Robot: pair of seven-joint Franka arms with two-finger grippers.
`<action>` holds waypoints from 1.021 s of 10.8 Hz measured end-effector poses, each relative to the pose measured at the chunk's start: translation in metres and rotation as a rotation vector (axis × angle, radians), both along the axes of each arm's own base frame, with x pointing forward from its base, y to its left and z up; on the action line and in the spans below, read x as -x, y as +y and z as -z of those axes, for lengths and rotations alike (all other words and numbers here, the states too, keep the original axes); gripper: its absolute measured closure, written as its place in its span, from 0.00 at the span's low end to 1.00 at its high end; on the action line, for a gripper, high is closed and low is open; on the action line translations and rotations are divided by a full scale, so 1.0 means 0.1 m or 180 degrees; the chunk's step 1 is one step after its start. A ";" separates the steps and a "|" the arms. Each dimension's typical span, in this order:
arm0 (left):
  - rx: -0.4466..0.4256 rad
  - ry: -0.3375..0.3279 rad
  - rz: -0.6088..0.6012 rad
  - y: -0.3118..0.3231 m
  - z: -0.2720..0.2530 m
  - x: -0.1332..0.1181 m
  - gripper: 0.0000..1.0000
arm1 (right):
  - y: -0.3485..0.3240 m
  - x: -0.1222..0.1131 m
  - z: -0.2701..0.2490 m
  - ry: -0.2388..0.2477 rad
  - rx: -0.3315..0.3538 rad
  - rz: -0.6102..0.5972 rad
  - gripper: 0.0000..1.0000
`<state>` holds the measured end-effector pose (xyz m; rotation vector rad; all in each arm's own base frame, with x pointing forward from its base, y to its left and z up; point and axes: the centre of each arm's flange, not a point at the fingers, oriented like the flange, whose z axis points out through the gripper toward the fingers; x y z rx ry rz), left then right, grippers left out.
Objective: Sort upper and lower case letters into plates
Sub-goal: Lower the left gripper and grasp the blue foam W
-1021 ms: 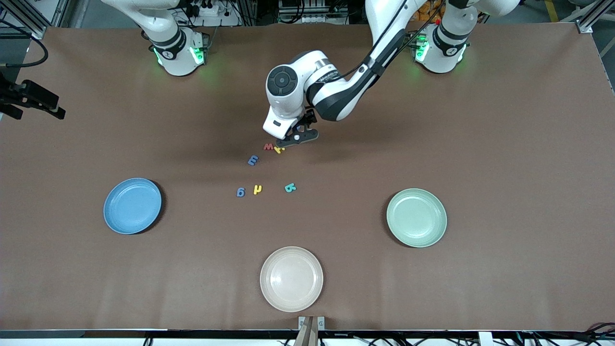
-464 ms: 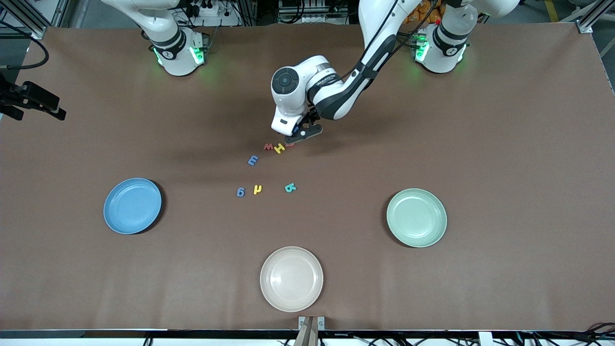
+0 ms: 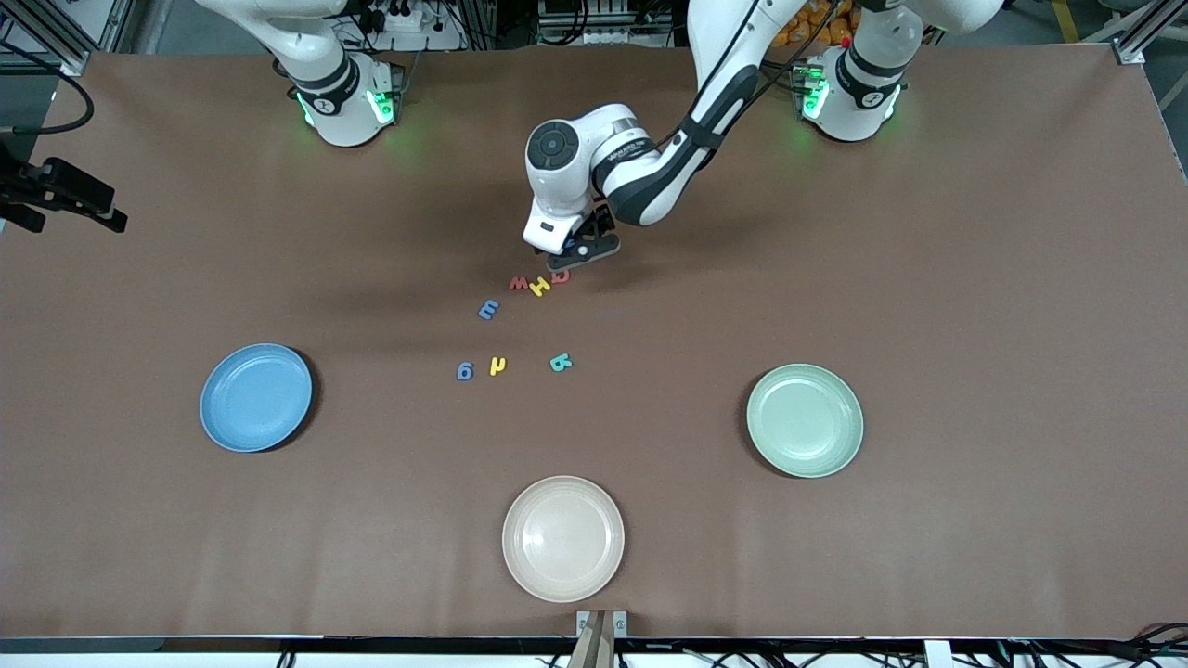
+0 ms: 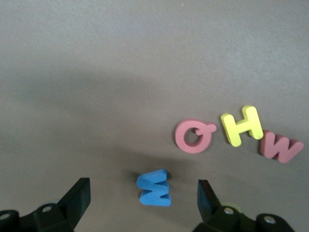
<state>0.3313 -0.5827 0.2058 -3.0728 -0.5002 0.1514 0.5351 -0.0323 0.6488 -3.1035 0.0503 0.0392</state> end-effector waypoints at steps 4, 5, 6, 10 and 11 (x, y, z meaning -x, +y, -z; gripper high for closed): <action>-0.0024 -0.0060 0.0072 0.00 0.11 0.05 0.16 | 0.00 0.00 0.01 0.0016 -0.0001 0.0002 0.00; -0.0028 -0.0061 0.0078 0.01 0.14 0.06 0.17 | 0.00 0.01 0.01 0.0029 -0.0002 0.0001 0.00; -0.0024 -0.0066 0.0083 0.01 0.17 0.06 0.17 | 0.00 0.01 0.02 0.0038 -0.0003 0.0001 0.00; 0.0077 -0.0102 0.0084 -0.04 0.27 0.09 0.18 | 0.00 0.00 0.06 0.0085 -0.0006 0.0000 0.00; 0.0087 -0.0102 0.0071 -0.05 0.30 0.11 0.19 | 0.00 -0.01 0.07 0.0090 -0.0006 0.0000 0.00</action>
